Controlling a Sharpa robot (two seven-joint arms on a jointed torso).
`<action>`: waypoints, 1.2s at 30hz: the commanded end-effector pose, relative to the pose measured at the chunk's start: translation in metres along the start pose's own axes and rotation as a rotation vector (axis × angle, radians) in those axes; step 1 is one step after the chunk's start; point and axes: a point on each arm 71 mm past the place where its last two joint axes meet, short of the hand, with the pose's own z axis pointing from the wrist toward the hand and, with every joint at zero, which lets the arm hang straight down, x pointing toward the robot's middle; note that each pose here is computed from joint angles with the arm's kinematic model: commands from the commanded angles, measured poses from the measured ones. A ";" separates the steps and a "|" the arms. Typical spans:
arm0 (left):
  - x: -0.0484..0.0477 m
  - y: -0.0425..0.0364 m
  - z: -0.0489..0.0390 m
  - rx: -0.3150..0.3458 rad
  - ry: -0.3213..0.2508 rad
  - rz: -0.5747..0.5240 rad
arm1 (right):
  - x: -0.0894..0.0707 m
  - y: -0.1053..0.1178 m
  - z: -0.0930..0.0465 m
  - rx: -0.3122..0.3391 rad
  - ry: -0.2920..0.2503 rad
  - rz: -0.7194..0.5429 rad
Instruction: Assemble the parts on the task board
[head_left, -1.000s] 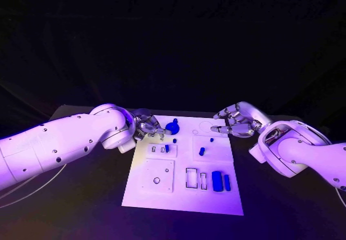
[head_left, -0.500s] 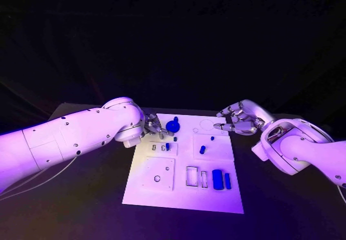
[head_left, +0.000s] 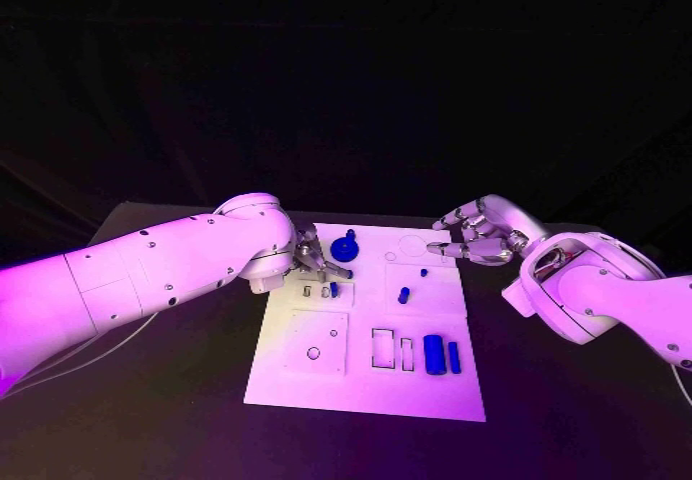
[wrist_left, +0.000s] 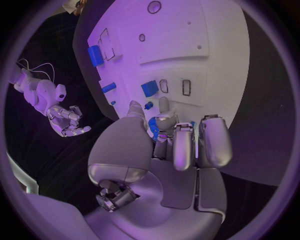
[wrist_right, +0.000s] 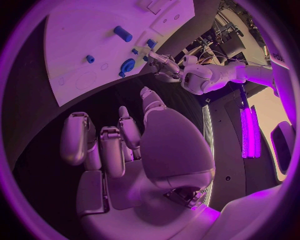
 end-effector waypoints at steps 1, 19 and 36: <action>0.0032 -0.0031 -0.0009 -0.008 0.034 0.042 | 0.001 0.000 0.001 0.001 0.014 -0.004; 0.0098 -0.0093 -0.0005 0.002 0.078 0.074 | 0.002 0.000 0.002 0.004 0.018 -0.005; 0.0110 -0.0121 0.0007 0.008 0.083 0.069 | 0.004 0.001 0.003 0.003 0.027 -0.005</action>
